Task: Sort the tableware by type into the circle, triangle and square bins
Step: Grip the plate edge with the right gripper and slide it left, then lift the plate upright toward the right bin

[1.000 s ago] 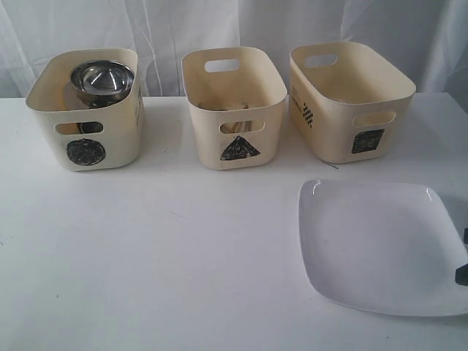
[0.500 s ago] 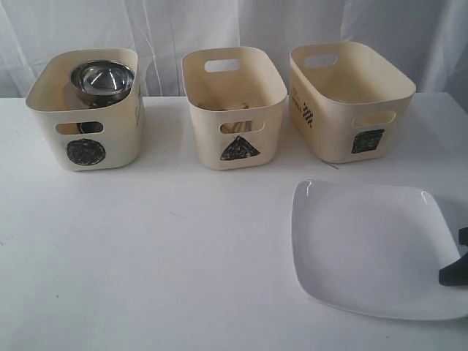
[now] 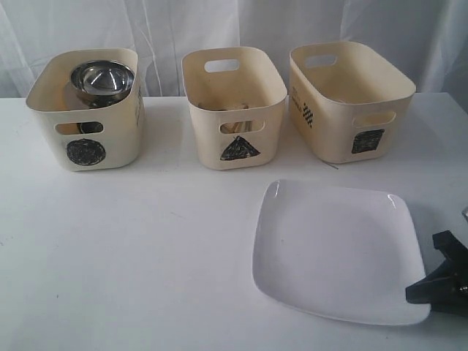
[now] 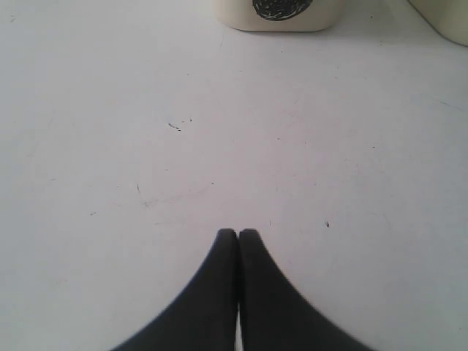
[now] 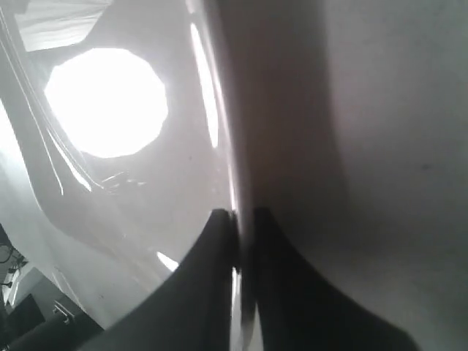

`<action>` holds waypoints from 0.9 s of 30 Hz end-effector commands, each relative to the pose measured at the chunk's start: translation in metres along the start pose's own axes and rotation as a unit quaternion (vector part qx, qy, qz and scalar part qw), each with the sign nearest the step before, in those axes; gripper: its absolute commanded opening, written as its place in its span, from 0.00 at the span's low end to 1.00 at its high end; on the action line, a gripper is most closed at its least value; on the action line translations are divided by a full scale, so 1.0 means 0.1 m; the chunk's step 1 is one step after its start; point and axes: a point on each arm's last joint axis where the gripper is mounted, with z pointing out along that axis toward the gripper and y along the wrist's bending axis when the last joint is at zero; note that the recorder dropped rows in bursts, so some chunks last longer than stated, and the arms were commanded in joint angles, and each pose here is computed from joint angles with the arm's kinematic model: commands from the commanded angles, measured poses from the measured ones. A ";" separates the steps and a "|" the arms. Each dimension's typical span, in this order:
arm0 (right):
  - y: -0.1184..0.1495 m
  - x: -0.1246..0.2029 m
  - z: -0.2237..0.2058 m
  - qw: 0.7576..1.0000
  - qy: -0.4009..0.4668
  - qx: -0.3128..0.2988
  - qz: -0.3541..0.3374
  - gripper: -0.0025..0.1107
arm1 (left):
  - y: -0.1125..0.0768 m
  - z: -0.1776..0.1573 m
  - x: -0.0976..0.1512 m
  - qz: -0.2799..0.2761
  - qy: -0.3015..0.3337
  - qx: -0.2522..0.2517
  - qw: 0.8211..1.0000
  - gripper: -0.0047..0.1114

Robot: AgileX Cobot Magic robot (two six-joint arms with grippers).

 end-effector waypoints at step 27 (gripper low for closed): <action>1.16 -0.27 -0.91 0.924 -0.274 -0.210 -0.164 0.02 | -0.01 0.00 0.03 0.000 0.012 0.007 1.000 0.04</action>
